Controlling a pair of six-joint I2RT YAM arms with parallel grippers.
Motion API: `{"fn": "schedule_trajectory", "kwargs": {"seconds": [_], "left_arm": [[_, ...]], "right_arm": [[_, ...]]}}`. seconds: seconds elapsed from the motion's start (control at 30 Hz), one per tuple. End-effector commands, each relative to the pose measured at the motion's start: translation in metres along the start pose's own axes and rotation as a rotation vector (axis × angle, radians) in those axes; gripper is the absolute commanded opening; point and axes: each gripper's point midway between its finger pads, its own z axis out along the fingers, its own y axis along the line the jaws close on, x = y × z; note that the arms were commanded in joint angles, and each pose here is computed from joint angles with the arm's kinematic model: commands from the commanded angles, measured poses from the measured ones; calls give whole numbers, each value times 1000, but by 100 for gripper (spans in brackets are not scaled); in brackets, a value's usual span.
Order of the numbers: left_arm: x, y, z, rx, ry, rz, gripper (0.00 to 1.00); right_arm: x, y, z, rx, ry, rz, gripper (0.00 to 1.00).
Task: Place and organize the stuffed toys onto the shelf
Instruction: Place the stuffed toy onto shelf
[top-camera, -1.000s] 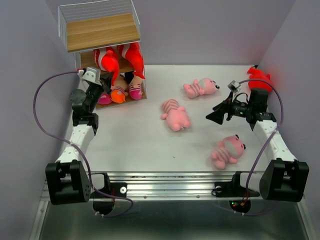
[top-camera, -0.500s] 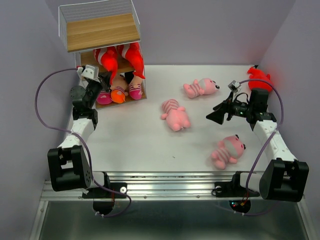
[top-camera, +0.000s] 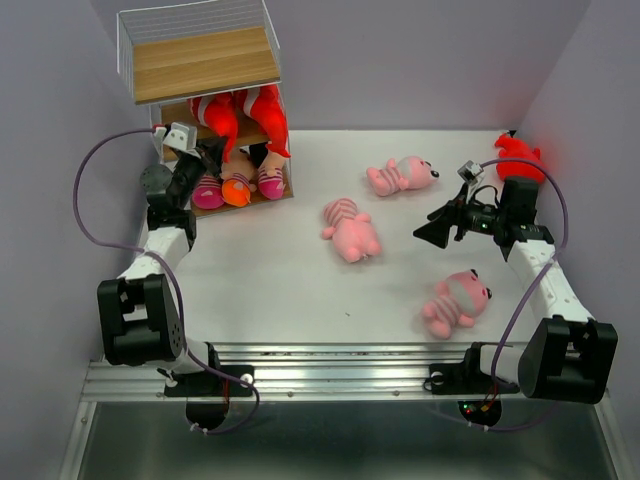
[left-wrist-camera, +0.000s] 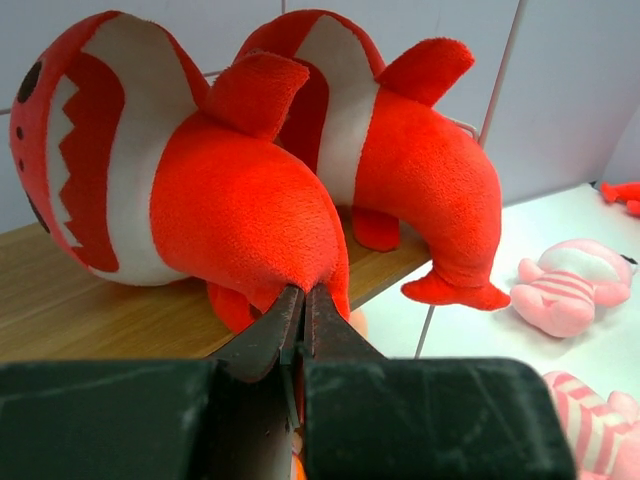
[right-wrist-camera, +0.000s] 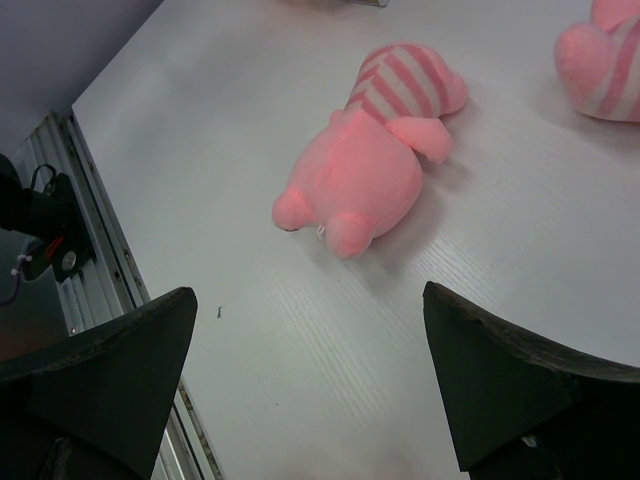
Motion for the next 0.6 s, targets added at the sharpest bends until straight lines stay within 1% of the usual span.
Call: {"fn": "schedule_trajectory", "kwargs": {"seconds": [0.0, 0.17, 0.57], "left_arm": [[-45, -9, 9, 66, -126, 48, 0], [-41, -13, 10, 93, -128, 25, 0], [-35, -12, 11, 91, -114, -8, 0]], "right_arm": [[-2, -2, 0, -10, -13, -24, 100], [-1, -2, 0, -8, -11, -21, 100], [-1, -2, 0, -10, -12, -23, 100]]}}
